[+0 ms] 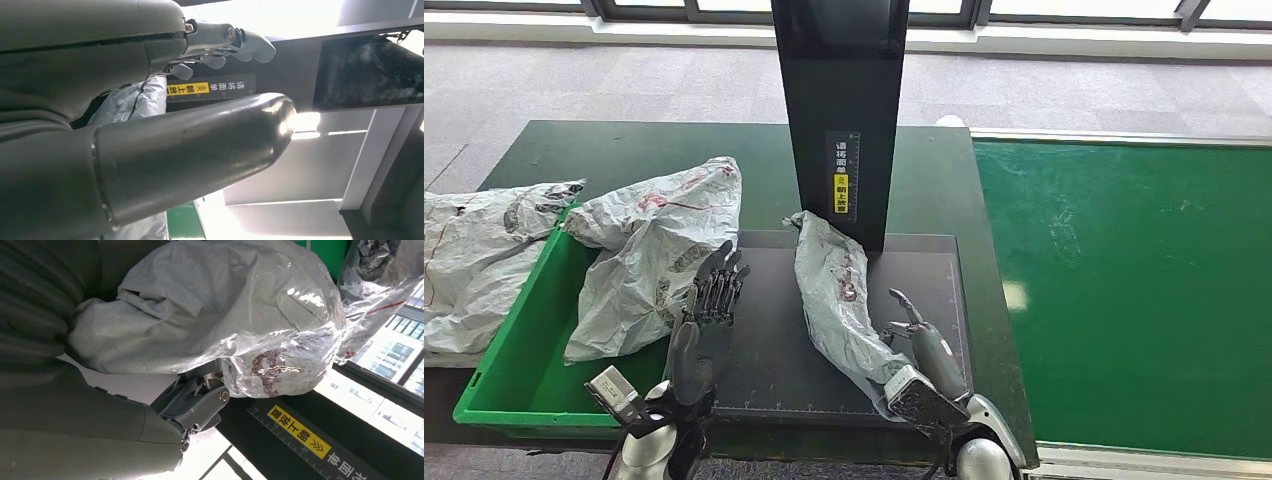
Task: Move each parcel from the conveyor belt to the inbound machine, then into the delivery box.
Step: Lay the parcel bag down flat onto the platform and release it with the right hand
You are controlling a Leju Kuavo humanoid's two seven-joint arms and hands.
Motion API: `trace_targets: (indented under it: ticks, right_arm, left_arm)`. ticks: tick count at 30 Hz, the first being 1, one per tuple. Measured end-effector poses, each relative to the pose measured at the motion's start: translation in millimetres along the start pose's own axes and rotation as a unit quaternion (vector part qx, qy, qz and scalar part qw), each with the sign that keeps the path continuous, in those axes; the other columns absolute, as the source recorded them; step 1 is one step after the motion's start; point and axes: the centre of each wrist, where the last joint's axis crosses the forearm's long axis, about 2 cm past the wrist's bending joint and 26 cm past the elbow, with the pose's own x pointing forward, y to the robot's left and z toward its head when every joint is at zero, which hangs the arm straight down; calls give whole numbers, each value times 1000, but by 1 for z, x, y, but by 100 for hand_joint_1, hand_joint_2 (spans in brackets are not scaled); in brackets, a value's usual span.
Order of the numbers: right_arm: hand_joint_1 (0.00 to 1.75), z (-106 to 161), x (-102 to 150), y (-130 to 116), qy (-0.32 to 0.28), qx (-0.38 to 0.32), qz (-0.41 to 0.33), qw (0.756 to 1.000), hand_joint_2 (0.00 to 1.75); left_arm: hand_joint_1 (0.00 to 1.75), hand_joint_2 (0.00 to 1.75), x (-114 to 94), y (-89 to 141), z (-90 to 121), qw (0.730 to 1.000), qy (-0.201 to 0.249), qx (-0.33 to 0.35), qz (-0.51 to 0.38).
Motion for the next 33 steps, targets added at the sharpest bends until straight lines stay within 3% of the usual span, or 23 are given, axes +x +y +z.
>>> trace_targets:
  ticks: [21,25,33]
  right_arm:
    - [0,8,3,-8,-16,-50,-30,998,175]
    - [0,9,2,-8,-19,-52,-35,998,0]
    - [0,10,2,-9,-18,-51,-18,998,0]
  left_arm:
    - [0,0,0,1,-5,1000,-4,-2,-2]
    - [0,0,0,1,-4,1000,-4,-1,0]
    - [0,0,2,0,0,1000,-5,4,4]
